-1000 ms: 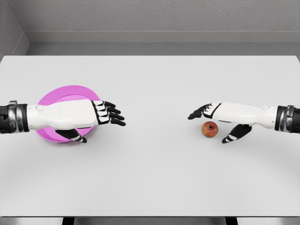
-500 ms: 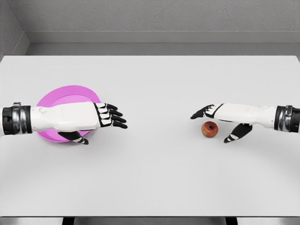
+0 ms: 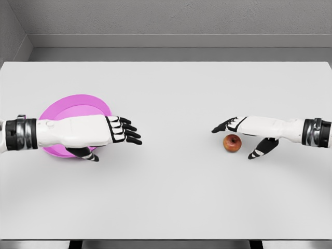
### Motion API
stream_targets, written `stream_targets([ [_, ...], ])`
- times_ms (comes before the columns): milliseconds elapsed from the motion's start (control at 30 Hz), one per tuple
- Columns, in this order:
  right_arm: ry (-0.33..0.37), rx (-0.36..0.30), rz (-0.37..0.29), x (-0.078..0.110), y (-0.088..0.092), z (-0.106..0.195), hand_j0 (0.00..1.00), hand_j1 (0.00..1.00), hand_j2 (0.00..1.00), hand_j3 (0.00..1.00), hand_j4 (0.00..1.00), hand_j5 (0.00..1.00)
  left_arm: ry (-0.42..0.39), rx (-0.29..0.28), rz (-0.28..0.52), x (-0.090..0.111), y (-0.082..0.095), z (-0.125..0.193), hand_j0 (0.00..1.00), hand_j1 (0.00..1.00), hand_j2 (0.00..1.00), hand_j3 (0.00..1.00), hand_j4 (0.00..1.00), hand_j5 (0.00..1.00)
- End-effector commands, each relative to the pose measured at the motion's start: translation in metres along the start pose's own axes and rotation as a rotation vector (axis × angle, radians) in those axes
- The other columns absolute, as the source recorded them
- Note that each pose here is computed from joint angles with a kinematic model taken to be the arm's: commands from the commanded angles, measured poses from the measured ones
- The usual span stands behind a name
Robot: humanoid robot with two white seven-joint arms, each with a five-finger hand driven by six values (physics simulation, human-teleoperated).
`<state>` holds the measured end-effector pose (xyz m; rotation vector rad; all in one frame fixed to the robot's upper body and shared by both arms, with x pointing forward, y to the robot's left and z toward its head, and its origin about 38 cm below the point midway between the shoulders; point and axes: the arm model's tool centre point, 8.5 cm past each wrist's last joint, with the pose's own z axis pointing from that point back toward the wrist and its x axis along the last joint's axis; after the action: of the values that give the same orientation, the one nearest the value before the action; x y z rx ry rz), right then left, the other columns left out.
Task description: Put the apple on the plate with both arms
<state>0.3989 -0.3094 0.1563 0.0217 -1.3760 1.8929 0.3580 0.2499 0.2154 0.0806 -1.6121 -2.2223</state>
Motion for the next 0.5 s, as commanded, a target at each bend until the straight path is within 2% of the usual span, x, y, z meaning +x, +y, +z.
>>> stream_targets([
  [0, 0.000, -0.001, -0.003, -0.0010, 0.0005, 0.0001, 1.00, 1.00, 1.00, 1.00, 1.00, 1.00, -0.002, 0.006, 0.004, 0.0001, 0.0011, -0.0006, 1.00, 1.00, 1.00, 1.00, 1.00, 1.00],
  [467, 0.008, -0.005, -0.007, -0.0044, -0.0014, -0.0014, 1.00, 1.00, 1.00, 1.00, 1.00, 1.00, -0.008, 0.000, 0.010, 0.0011, -0.0022, -0.0033, 1.00, 1.00, 1.00, 1.00, 1.00, 1.00],
])
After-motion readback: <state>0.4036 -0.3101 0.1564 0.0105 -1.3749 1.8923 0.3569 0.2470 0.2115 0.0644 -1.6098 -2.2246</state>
